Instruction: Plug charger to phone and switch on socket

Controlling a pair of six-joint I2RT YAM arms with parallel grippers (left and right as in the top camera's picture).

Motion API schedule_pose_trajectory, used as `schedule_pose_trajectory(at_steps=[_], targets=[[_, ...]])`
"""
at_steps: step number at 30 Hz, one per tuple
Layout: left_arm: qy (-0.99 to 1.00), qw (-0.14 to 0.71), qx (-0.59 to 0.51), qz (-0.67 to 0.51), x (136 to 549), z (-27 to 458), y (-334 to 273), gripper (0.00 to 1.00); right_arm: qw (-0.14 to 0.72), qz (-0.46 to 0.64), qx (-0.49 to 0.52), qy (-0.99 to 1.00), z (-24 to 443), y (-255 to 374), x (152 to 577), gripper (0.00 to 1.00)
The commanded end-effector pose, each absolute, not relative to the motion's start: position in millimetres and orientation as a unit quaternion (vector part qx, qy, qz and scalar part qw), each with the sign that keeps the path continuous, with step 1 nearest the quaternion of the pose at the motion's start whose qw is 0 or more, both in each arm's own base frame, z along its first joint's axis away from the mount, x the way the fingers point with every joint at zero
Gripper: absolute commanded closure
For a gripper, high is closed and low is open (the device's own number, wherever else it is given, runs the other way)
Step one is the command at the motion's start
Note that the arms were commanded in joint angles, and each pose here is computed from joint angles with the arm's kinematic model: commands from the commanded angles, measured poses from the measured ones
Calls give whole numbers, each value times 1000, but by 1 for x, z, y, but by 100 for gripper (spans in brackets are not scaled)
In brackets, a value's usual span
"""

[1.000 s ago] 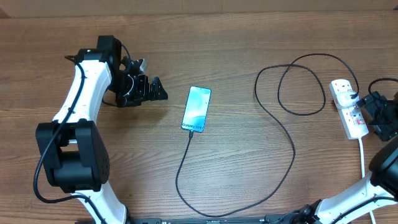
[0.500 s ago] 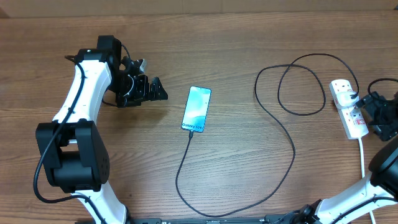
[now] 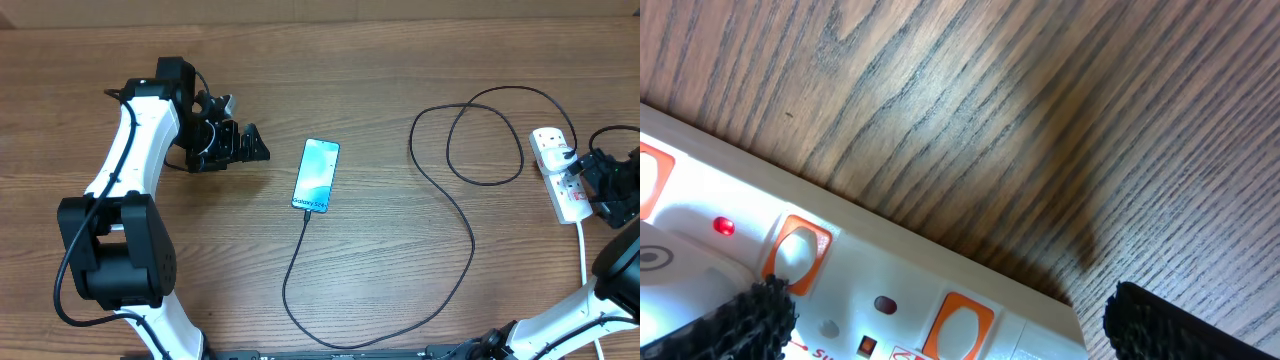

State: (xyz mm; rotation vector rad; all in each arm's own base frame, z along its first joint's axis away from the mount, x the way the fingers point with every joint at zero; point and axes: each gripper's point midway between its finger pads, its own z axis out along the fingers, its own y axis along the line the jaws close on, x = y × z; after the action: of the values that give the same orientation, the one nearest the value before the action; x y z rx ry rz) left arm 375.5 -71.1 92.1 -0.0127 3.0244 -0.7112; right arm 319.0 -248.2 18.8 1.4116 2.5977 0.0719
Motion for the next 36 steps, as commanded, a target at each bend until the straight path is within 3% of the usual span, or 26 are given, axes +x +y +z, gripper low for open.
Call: schedule_pose_trajectory(at_steps=[1,11,36], targets=[[973,29,-1,-228,376,100,-72,0,53,21,478,877,0,-236,308,0],[973,29,-1,-228,376,100,-72,0,118,-14,522,844,53,-271,309,0],[973,29,-2,-228,376,100,-72,0,133,10,493,860,37,-257,323,0]])
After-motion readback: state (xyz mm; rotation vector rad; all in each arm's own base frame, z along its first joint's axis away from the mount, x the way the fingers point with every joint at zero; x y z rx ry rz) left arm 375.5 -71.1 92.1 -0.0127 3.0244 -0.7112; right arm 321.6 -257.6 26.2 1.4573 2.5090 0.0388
